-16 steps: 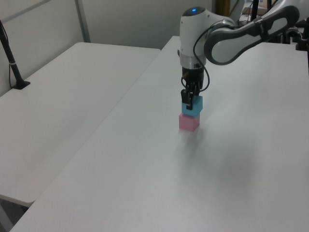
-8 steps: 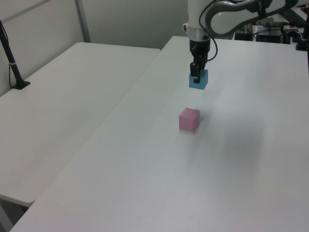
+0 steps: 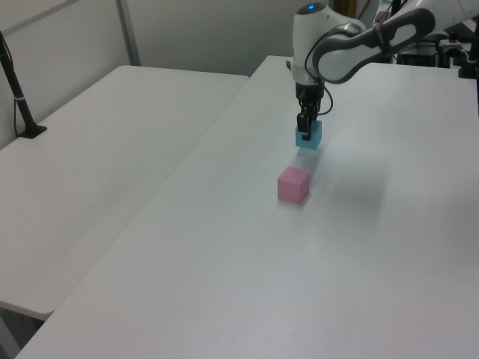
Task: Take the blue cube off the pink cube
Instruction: 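Lift the blue cube up off the pink cube, then move the blue cube beside the pink cube, set it down, release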
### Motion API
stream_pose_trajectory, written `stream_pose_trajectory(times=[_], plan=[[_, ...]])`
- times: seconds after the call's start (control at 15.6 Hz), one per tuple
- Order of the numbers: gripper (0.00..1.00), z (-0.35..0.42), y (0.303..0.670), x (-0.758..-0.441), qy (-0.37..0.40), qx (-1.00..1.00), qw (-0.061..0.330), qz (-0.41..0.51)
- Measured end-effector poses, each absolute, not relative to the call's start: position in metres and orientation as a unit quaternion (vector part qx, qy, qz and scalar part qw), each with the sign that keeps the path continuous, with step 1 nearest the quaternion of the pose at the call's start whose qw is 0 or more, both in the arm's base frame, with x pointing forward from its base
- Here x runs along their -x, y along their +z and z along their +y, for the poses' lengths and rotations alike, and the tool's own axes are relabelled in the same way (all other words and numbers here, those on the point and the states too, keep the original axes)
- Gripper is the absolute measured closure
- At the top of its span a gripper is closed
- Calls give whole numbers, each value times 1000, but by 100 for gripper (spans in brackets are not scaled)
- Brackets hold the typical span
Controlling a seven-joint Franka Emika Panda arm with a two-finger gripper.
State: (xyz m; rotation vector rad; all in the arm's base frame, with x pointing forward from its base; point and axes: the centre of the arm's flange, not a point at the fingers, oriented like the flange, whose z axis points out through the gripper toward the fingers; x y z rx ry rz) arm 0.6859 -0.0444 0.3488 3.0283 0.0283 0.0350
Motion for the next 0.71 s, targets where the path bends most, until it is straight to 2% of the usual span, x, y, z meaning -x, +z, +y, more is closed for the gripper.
stream_pose_trajectory(times=[0.06,0.19,0.32,0.51,0.71], plan=[[36,-47,342,-687,11,-998,57,9],[16,-47,341,-688,12,-998,57,9],[0,-45,357,-691,26,-998,57,10],[0,-26,404,-683,28,-998,58,17],[0,13,477,-655,23,-998,59,13]])
